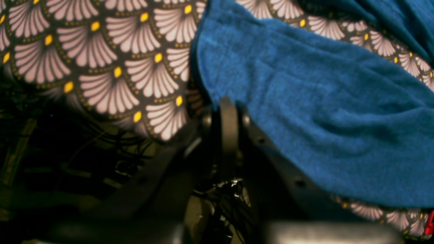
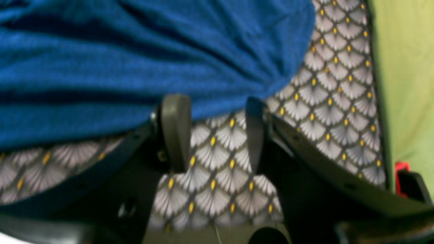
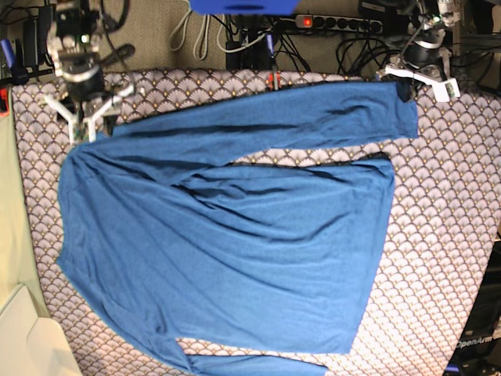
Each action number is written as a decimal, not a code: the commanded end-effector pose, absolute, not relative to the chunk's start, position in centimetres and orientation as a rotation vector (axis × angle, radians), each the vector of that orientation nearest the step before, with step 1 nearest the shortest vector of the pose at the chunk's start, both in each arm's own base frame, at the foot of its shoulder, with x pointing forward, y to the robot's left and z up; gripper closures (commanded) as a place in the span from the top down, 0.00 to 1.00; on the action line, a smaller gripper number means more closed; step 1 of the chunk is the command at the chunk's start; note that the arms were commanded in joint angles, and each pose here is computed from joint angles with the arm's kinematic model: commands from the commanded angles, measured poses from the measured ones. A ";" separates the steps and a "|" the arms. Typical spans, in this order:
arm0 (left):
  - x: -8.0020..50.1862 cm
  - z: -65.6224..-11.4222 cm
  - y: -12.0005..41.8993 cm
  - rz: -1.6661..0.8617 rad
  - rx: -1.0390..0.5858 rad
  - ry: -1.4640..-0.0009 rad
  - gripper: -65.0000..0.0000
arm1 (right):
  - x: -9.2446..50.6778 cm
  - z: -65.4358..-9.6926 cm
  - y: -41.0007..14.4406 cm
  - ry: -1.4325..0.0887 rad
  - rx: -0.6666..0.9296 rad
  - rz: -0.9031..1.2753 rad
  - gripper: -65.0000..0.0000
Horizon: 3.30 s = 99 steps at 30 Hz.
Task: Fold the T-shirt properly
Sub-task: 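Lower the right gripper and grasp the shirt's opposite shoulder edge, then lift both grippers and pull the held edge toward the robot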
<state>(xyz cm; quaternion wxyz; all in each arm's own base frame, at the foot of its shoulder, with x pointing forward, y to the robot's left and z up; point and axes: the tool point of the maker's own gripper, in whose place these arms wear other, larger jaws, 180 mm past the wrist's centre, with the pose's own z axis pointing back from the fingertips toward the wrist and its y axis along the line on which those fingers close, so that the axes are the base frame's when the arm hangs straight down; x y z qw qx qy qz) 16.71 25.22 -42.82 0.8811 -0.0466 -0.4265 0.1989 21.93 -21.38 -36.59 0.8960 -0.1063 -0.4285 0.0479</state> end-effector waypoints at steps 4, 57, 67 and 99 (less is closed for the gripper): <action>17.0 -42.1 25.5 0.405 -0.091 -0.911 0.01 | 23.4 -37.9 -22.2 -0.872 -0.232 0.063 0.43; 17.5 -41.9 25.6 0.408 -0.090 -0.922 0.01 | 25.7 -41.6 -26.4 -0.811 -0.258 -0.109 0.15; 19.2 -38.9 25.2 0.367 -0.092 -1.005 0.01 | 26.0 -41.2 -26.4 -0.822 -0.260 -0.104 0.00; 29.3 -29.4 26.2 0.318 -0.115 -1.137 0.01 | 27.1 -39.8 -27.4 -0.855 -0.286 -0.083 0.00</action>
